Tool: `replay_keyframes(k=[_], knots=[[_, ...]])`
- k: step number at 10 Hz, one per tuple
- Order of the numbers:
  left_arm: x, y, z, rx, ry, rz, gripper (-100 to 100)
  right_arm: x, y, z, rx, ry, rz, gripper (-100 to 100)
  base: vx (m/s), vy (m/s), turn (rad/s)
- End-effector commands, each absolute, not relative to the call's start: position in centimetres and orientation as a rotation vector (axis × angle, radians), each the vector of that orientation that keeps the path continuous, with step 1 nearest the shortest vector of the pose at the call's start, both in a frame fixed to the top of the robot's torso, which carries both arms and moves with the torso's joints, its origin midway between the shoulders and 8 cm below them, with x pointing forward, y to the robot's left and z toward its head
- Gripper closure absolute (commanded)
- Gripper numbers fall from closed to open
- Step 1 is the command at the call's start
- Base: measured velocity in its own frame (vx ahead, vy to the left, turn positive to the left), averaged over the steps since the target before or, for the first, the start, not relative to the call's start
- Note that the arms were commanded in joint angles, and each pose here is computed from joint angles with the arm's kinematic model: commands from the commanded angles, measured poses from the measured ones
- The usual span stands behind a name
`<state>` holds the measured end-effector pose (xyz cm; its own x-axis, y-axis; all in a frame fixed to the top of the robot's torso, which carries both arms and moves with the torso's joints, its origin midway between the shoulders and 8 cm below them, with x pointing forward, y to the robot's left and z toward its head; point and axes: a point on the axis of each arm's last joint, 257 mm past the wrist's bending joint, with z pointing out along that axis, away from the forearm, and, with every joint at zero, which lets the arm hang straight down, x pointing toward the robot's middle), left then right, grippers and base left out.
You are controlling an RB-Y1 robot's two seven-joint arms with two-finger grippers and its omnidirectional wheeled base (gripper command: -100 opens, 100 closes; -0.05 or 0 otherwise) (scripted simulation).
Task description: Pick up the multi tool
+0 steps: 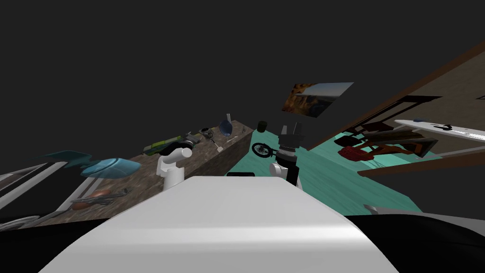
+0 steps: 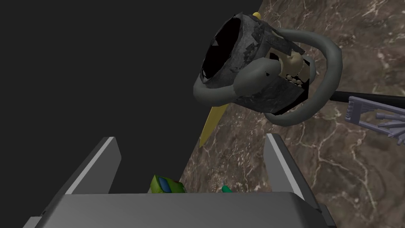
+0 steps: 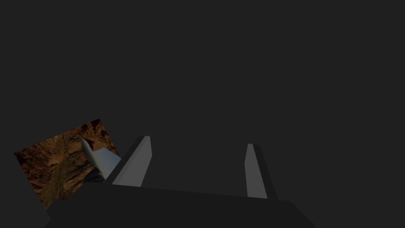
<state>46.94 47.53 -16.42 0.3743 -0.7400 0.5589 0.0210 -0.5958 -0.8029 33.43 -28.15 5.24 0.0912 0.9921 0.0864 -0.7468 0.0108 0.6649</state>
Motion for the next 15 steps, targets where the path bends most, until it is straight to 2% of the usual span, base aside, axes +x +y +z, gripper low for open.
replay_keyframes(k=[1,15], knots=[[47.1,47.3,-17.5,-1.930,0.631,-1.280,-100,33.4,-28.1,5.2,0.653,0.473,1.438,0,0.032,-0.020,-0.005],[44.3,44.2,-30.7,-2.482,0.712,-1.093,-100,33.4,-28.2,5.2,0.653,0.473,1.438,0,0.045,-0.016,-0.012]])
